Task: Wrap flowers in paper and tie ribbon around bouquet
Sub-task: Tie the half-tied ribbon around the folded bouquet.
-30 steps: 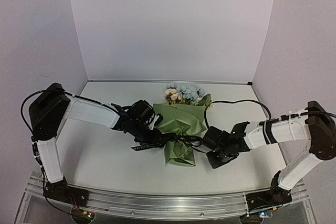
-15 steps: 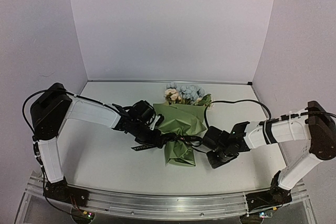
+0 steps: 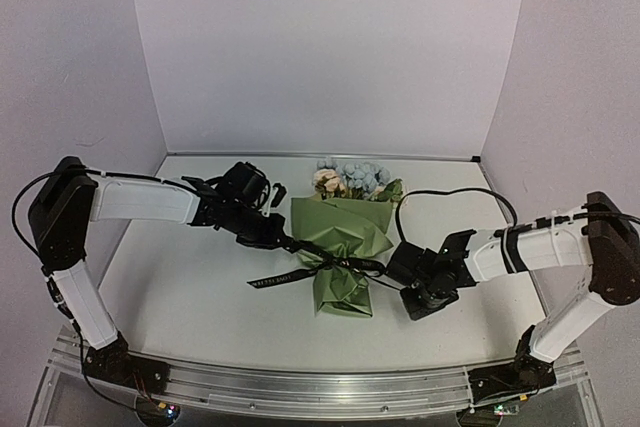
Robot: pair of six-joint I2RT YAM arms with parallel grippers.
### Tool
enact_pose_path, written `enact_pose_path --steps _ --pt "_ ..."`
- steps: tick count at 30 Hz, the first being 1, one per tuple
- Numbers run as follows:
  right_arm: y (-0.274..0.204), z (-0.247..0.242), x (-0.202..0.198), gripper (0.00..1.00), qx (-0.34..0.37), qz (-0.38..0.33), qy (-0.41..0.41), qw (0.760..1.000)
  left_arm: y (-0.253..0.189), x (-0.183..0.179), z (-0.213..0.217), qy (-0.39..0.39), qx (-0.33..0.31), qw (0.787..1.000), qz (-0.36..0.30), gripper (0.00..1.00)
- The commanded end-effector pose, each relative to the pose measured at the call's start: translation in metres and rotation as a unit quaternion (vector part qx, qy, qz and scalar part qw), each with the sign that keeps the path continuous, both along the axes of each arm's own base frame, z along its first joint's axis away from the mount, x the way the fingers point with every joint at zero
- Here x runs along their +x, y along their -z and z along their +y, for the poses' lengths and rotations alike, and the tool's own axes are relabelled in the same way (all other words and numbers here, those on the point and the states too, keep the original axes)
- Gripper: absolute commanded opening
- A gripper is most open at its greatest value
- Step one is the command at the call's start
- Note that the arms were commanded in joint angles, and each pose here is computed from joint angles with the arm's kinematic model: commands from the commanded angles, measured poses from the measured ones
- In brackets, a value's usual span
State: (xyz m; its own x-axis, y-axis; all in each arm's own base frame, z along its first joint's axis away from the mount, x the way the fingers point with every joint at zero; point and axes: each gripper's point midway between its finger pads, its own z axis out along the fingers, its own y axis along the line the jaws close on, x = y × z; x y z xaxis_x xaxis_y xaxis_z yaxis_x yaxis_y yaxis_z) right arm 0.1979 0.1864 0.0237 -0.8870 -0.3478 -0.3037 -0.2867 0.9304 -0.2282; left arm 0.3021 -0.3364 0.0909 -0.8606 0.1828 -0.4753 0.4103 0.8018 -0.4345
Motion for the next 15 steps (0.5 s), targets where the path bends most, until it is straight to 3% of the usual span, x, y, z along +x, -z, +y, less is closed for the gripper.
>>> enact_pose_path --steps 1,8,13,15 --pt "0.005 -0.012 -0.006 0.00 -0.020 0.012 0.013 1.000 -0.005 -0.006 0.002 0.022 0.004 1.000 -0.002 0.00" --pt "0.014 -0.023 -0.013 0.00 -0.048 0.030 0.019 0.998 -0.002 -0.029 -0.011 0.089 -0.017 0.996 0.018 0.00" --pt "0.008 -0.008 -0.012 0.00 -0.018 0.041 0.019 0.999 0.003 -0.044 -0.022 0.132 -0.006 0.991 0.016 0.00" --pt "-0.004 -0.001 -0.009 0.10 0.006 0.030 0.017 0.999 0.004 -0.043 -0.022 0.131 -0.004 0.991 0.013 0.00"
